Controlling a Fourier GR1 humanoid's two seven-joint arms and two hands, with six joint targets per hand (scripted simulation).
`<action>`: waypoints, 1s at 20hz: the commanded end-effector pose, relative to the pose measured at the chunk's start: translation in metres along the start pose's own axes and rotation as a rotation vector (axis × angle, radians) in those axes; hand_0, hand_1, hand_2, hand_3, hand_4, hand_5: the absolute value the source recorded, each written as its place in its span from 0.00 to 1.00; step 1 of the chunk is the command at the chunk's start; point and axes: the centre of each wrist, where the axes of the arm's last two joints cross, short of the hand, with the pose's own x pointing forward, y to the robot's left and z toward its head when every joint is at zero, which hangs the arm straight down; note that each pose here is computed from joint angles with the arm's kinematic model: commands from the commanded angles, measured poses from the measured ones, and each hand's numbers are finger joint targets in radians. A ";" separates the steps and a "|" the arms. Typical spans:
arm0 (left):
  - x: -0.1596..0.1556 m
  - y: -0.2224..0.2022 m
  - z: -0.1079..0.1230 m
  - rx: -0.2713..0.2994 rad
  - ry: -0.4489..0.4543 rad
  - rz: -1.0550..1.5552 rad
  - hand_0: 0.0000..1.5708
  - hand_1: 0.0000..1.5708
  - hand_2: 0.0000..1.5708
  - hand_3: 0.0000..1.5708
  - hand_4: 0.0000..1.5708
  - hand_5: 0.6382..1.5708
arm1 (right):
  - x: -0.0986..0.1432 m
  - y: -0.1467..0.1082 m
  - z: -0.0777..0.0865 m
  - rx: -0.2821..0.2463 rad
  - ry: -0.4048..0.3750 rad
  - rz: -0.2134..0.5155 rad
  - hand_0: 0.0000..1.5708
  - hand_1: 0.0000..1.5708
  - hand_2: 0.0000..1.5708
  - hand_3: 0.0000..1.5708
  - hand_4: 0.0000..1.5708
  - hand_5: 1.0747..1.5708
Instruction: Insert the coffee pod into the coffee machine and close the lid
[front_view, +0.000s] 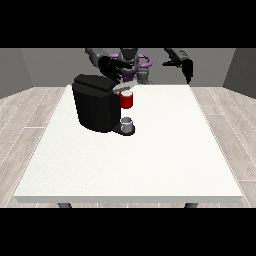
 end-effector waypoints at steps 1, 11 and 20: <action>-0.011 0.008 0.003 0.052 -0.004 -0.018 0.00 0.00 0.00 0.00 0.11 1.00 | 0.011 0.018 -0.006 0.042 -0.044 0.039 0.00 0.00 0.00 0.00 0.09 1.00; -0.017 -0.001 0.012 0.009 -0.011 0.004 0.00 0.00 0.00 0.00 0.00 1.00 | 0.004 0.049 -0.001 0.082 -0.098 -0.036 0.00 0.00 0.00 0.00 0.04 1.00; -0.038 0.011 0.038 0.093 0.071 0.018 0.00 0.00 0.00 0.00 0.16 1.00 | -0.070 0.067 0.082 0.090 0.003 -0.275 0.00 0.00 0.00 0.00 0.16 1.00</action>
